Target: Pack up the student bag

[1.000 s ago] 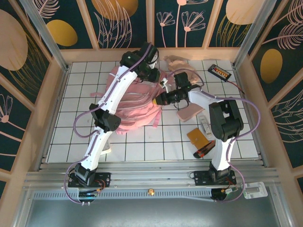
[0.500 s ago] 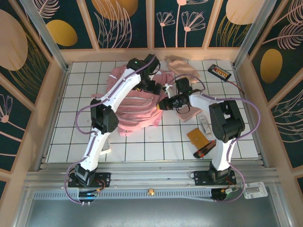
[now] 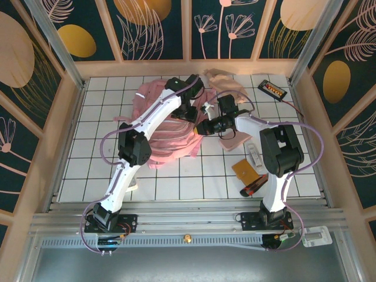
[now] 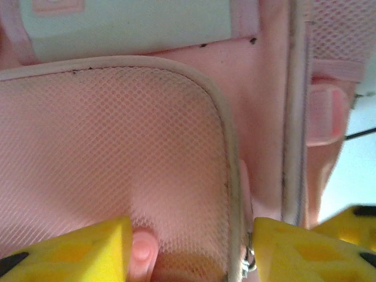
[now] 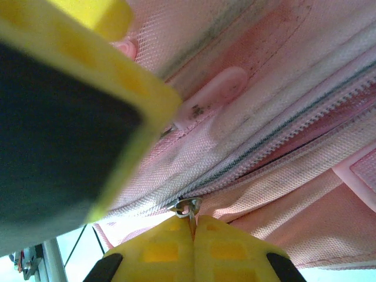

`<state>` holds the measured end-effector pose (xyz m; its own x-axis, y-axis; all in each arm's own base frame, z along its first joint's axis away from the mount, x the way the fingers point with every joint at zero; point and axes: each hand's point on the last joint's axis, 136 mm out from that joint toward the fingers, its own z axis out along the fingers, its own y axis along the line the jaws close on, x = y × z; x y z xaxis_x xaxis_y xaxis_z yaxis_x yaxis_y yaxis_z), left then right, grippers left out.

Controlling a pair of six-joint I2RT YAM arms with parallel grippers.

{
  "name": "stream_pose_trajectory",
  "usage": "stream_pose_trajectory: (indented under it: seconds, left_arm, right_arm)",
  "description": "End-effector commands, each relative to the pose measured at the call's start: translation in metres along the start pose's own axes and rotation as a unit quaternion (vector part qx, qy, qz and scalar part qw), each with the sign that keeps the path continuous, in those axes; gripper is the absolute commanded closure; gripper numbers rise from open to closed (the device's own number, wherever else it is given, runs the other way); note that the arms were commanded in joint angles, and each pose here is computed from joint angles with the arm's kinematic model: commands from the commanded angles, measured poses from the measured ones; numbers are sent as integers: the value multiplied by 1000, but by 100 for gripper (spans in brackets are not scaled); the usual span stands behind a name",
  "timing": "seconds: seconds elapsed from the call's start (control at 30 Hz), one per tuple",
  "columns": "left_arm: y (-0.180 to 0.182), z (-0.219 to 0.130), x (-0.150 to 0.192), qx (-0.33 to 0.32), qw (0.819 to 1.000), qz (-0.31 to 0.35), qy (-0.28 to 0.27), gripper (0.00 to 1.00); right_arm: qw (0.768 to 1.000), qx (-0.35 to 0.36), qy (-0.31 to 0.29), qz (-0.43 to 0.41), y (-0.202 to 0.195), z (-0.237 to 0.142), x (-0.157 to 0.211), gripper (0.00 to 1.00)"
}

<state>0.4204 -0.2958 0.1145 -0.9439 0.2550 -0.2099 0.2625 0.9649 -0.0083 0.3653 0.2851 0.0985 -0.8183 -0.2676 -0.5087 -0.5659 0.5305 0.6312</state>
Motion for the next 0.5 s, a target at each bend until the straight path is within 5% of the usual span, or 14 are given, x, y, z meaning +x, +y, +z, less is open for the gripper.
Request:
stream_pose_trajectory:
  seconds: [0.0,0.17,0.27,0.47]
  left_arm:
    - [2,18,11,-18,999,-12,31,52]
    - [-2,29,18,-9,999,-13,50,75]
    - [-6,30,17,2,998,-22,50,100]
    - [-11,8,-15,61,995,-76,10,100]
  right_arm:
    - [999,8,-32,-38,10,-16,-22,100]
    - [999,11,-35,-39,10,-19,-24,100]
    - [998,16,-37,-43,12,-21,-26,100]
    - [998,22,-39,-46,12,-24,-30,100]
